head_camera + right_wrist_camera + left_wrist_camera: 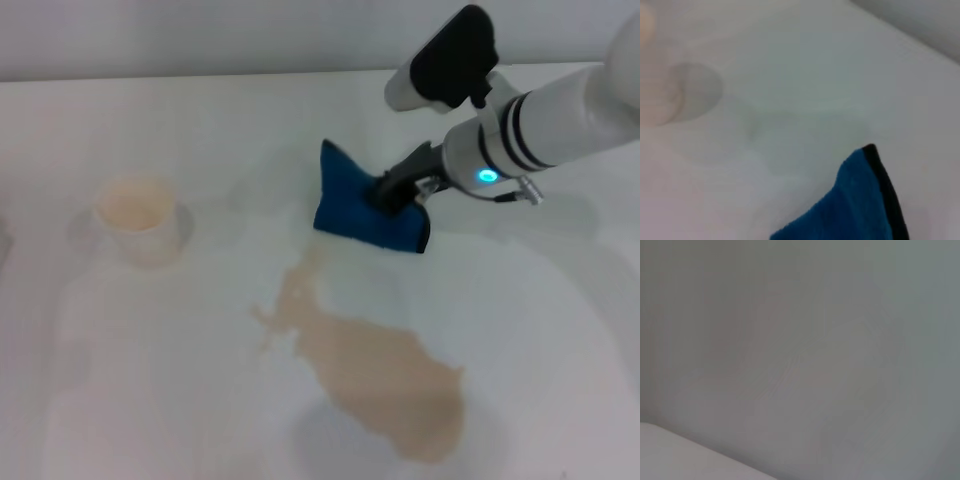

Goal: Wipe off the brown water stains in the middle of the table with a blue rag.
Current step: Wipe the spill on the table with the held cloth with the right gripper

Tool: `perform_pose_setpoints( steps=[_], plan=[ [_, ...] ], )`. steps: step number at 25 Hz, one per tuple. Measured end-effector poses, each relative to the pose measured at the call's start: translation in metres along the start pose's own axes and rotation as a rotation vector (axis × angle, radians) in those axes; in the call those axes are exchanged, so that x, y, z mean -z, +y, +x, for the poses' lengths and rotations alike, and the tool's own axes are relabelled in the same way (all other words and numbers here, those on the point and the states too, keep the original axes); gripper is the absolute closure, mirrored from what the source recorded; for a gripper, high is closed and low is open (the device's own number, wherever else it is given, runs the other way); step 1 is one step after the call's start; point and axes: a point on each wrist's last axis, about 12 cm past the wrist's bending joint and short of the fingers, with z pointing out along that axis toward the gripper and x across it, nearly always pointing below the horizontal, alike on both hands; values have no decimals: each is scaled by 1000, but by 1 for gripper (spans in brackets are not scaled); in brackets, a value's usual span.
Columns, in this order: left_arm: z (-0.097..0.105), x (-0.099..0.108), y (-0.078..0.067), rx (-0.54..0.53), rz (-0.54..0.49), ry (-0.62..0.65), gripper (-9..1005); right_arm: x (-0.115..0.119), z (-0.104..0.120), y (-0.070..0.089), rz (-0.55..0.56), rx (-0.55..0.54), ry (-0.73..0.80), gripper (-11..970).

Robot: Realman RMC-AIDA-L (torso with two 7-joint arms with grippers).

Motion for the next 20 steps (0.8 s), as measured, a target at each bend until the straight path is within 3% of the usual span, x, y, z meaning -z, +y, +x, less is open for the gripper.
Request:
perform_pose_setpoints(
  steps=[7,20],
  plan=[
    [0,-3,-1,-60,1,4,110,-7,-1,25,-96,63,49,870],
    [0,-3,-3,-64,7,-3,109,-3,12,75,-356,198,189,879]
  ],
)
